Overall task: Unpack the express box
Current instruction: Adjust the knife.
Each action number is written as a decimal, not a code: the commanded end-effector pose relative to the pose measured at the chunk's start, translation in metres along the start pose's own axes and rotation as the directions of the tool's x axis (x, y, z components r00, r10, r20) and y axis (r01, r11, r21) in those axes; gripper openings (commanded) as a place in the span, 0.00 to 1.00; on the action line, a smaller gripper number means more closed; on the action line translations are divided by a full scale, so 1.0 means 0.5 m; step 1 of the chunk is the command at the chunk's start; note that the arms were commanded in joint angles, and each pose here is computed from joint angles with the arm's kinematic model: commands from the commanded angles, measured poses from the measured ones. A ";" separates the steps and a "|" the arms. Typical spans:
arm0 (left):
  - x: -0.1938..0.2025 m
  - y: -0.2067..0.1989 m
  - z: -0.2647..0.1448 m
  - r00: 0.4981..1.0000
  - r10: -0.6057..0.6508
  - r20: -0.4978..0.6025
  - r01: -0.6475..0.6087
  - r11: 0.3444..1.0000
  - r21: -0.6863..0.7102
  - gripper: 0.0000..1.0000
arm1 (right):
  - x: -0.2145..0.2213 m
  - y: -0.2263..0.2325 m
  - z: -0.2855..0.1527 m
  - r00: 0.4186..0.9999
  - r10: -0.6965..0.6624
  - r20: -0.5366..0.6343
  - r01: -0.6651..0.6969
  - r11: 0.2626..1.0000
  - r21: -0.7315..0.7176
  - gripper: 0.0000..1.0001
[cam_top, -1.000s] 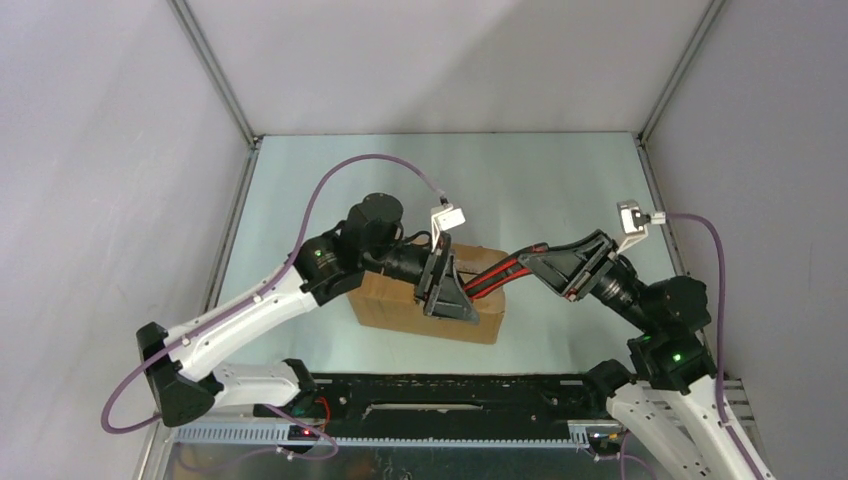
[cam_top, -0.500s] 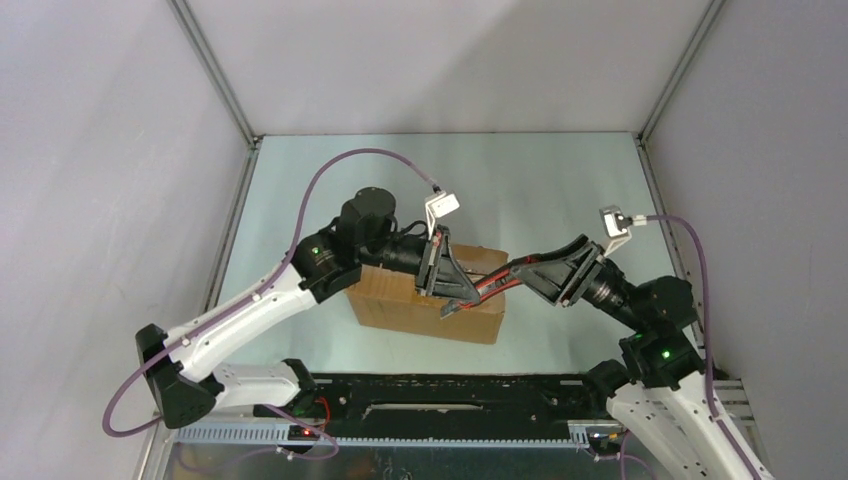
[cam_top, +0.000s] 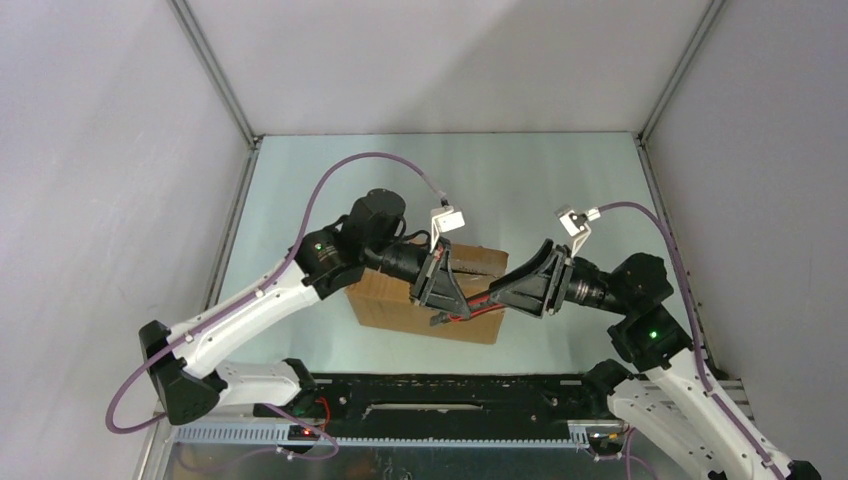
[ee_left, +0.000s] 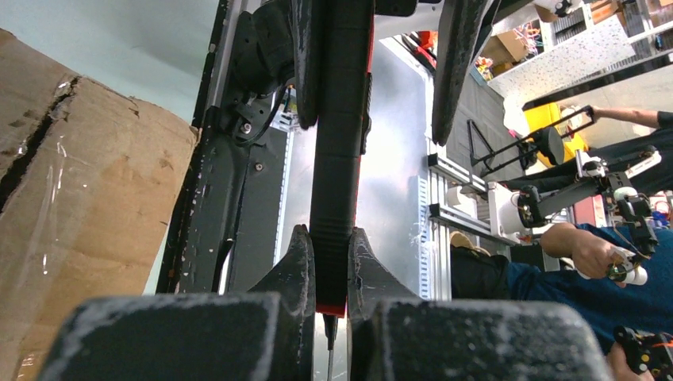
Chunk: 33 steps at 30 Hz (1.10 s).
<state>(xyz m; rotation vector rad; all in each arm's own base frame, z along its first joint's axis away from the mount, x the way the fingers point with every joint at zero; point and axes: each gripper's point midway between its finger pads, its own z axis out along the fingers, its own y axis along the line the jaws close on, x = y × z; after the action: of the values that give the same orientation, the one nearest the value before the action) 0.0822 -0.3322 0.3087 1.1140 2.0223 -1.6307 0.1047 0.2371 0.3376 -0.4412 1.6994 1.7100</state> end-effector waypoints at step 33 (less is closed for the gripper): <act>-0.033 -0.059 -0.014 0.993 0.118 -0.004 -0.117 0.988 0.101 0.00 | 0.029 0.023 0.023 0.995 -0.081 -0.061 0.079 0.996 -0.043 0.44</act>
<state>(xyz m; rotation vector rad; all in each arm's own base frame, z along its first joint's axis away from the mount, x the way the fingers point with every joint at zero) 0.0803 -0.3326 0.3150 1.1706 2.0213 -1.6390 0.0961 0.2501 0.3263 -0.5014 1.7222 1.6887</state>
